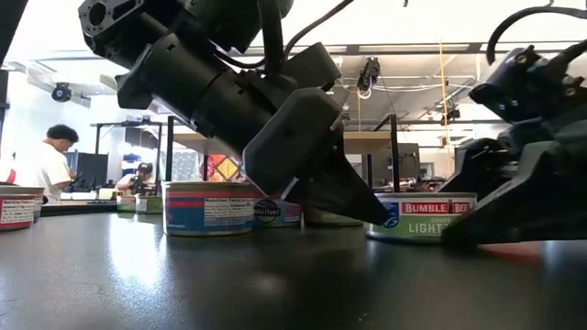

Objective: Stack canned seafood by type on shelf
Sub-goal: Put the bottom light green tuna can on the shelf

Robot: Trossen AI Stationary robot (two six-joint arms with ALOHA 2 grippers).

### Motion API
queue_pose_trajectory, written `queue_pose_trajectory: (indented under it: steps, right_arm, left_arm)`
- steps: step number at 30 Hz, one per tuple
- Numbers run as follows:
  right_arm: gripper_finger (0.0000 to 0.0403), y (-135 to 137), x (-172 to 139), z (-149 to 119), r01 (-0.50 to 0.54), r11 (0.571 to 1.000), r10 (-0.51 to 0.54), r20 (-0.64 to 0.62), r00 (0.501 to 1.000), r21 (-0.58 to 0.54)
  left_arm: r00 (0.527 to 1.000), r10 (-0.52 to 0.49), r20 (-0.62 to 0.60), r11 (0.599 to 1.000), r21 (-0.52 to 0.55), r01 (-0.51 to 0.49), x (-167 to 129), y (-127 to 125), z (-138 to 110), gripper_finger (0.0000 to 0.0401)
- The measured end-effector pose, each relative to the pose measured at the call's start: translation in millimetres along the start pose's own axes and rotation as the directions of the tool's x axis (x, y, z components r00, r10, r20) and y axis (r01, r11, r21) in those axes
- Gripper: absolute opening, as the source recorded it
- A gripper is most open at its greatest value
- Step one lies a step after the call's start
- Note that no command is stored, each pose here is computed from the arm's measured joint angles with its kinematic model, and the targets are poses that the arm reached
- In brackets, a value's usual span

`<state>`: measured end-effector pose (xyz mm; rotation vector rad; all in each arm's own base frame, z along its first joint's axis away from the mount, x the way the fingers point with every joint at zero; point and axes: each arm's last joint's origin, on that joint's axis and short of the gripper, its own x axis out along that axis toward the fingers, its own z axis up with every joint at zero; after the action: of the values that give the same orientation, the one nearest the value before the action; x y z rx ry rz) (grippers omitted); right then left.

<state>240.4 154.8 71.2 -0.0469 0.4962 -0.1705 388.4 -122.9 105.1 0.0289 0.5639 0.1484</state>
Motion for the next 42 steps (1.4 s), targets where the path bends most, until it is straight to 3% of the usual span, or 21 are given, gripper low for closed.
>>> queue_pose_trajectory:
  steps: [18,23,26,29,33,37,42]
  right_arm:
    - [0.0397,4.6,9.0,16.3,-0.012,0.995,0.007,0.048,0.999,0.103]
    - [0.0359,4.5,5.7,23.6,-0.011,0.986,0.005,0.031,0.999,0.168]
    - [0.0357,3.3,0.0,30.7,-0.020,0.989,0.021,-0.003,1.000,0.145]
    - [0.0357,0.7,-11.6,50.5,-0.016,0.992,0.020,-0.031,0.999,0.121]
    - [0.0357,-14.0,-30.8,84.7,0.055,0.997,-0.050,-0.094,0.994,0.055]
    - [0.0357,-45.0,-46.5,131.9,0.132,0.991,-0.131,-0.076,0.988,0.013]
    - [0.0358,-110.2,-43.8,175.4,0.239,0.971,-0.239,-0.074,0.968,-0.013]
  left_arm:
    - [0.991,-0.049,0.123,0.999,-0.013,0.051,13.9,-9.4,-7.3,0.0396]
    - [0.995,-0.038,0.094,0.997,0.071,0.031,-9.7,-15.9,7.5,0.0396]
    - [0.998,0.000,0.057,0.991,0.132,-0.007,-37.0,-20.4,21.2,0.0396]
    - [0.998,0.041,0.048,0.984,0.170,-0.048,-67.3,-24.3,32.1,0.0396]
    - [0.995,0.053,0.079,0.987,0.145,-0.065,-100.5,-24.1,24.8,0.0396]
    - [0.964,0.063,0.257,0.997,0.033,-0.074,-116.5,-22.2,6.4,0.0396]
    - [0.886,0.006,0.463,1.000,0.022,-0.019,-121.2,-26.0,-11.1,0.0396]
